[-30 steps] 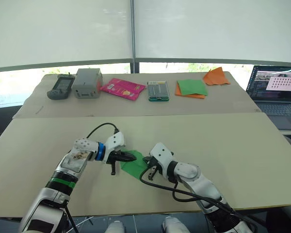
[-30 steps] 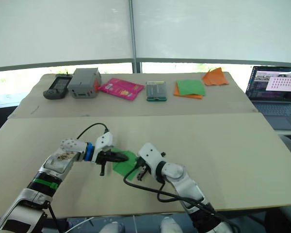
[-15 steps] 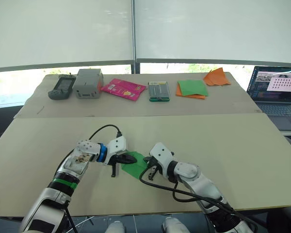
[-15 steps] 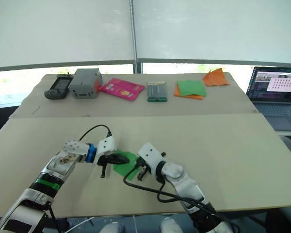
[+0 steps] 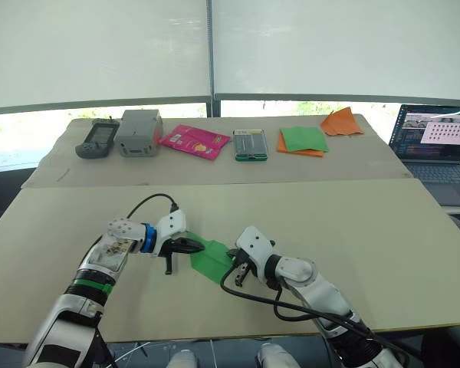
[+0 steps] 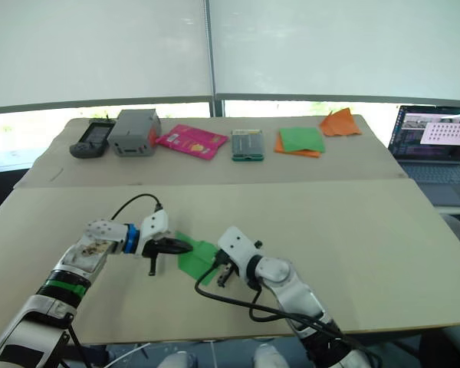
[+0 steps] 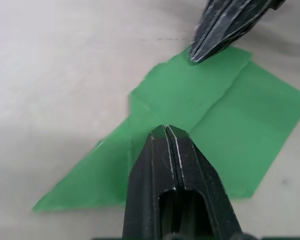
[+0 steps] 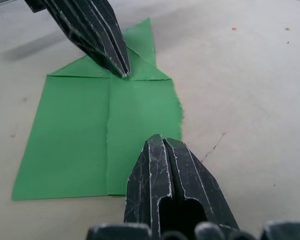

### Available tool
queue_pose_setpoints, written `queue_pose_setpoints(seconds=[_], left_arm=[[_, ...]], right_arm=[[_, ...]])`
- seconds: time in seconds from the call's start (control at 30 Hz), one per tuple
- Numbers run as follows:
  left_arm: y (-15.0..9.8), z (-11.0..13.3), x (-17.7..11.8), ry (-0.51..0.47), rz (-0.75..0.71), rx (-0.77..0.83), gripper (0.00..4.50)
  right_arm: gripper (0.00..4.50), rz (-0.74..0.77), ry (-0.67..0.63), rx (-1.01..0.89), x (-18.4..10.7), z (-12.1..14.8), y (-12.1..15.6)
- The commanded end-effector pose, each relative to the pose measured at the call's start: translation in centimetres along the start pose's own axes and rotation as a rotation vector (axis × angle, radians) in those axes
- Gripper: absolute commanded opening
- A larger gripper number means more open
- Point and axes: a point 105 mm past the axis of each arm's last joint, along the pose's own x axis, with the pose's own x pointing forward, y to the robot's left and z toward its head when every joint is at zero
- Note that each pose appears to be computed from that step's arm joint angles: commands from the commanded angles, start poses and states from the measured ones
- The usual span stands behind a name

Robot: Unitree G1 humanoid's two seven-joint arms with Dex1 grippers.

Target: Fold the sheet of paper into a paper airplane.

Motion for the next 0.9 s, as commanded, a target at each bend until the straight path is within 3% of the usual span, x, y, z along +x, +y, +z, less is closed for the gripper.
queue_pose_setpoints(seconds=[0.03,0.6,0.77,0.9], left_arm=[[0.3,-3.2,-1.0,0.102,0.042,-0.078,0.00],[0.3,-3.5,-1.4,0.096,0.054,-0.084,0.00],[1.4,0.8,-2.1,-0.082,0.065,-0.107,0.00],[0.1,3.0,-2.6,-0.171,-0.024,-0.160,0.00]], right_arm=[[0.03,0.033,0.060,0.022,-0.1,-1.5,0.7],[0.03,0.034,0.064,0.024,-0.2,-1.6,0.6],[0.03,0.035,0.064,0.024,-0.1,-1.5,0.6],[0.03,0.037,0.065,0.025,-0.1,-1.5,0.7]])
